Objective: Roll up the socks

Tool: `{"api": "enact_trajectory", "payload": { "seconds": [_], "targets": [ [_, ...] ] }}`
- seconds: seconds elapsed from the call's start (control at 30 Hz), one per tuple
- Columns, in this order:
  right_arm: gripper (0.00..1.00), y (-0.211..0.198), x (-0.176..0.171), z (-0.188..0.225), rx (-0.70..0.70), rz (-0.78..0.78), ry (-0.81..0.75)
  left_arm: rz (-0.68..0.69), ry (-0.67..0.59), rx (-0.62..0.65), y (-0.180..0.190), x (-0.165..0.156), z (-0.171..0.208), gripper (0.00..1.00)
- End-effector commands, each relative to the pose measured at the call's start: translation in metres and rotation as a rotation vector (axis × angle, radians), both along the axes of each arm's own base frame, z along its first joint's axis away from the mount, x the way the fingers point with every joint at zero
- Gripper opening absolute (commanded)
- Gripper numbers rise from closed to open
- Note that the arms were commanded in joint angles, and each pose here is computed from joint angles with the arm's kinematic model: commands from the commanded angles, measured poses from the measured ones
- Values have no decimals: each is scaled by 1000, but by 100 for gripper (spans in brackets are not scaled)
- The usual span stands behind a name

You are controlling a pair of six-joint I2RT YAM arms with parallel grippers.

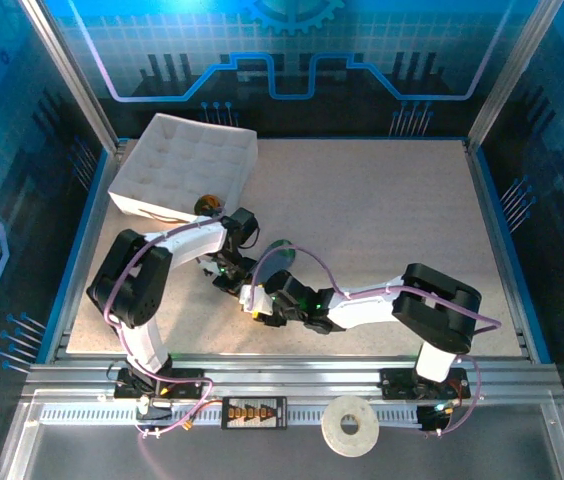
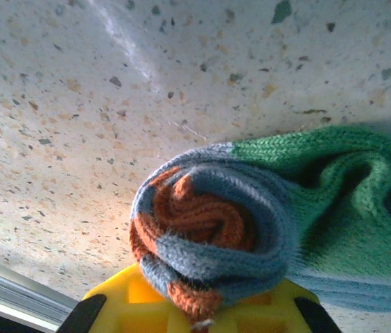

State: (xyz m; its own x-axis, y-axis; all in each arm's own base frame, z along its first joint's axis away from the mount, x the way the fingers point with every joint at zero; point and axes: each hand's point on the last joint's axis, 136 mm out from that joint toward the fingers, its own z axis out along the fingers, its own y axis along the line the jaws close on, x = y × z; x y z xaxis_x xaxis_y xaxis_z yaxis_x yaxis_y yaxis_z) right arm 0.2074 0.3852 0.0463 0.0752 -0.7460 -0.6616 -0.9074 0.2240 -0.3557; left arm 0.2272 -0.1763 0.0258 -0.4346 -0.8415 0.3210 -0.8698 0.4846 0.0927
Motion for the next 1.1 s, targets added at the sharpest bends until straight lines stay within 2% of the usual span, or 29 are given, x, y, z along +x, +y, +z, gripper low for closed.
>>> {"api": "enact_trajectory", "payload": {
  "seconds": [0.0,0.23,0.33,0.43,0.5,0.63,0.73,0.83,1.0,1.07],
  "targets": [
    [43,2,3,-8,-40,-30,-10,-11,116,92,17,-24,-21,0],
    [27,-11,11,-35,-141,-101,32,-14,99,78,16,-23,-17,0],
    [11,-18,10,-47,-168,-124,77,-15,80,61,14,-21,-15,0],
    [0,-26,5,-58,-171,-140,183,-9,39,34,11,-17,-10,0],
    [0,-30,0,-62,-149,-147,267,-1,-14,14,10,-11,-2,13],
    [0,-39,-9,-69,-81,-159,454,7,-137,-25,10,3,18,51],
    [0,-44,-13,-73,-47,-169,564,20,-177,-50,12,5,27,71],
    [0,-50,-12,-77,-8,-199,660,35,-239,-58,17,12,34,80],
    [0,-59,-4,-84,50,-272,823,35,-351,-101,18,22,35,81],
    [0,-59,-2,-85,69,-289,878,25,-376,-114,16,24,35,78]
  ]
}}
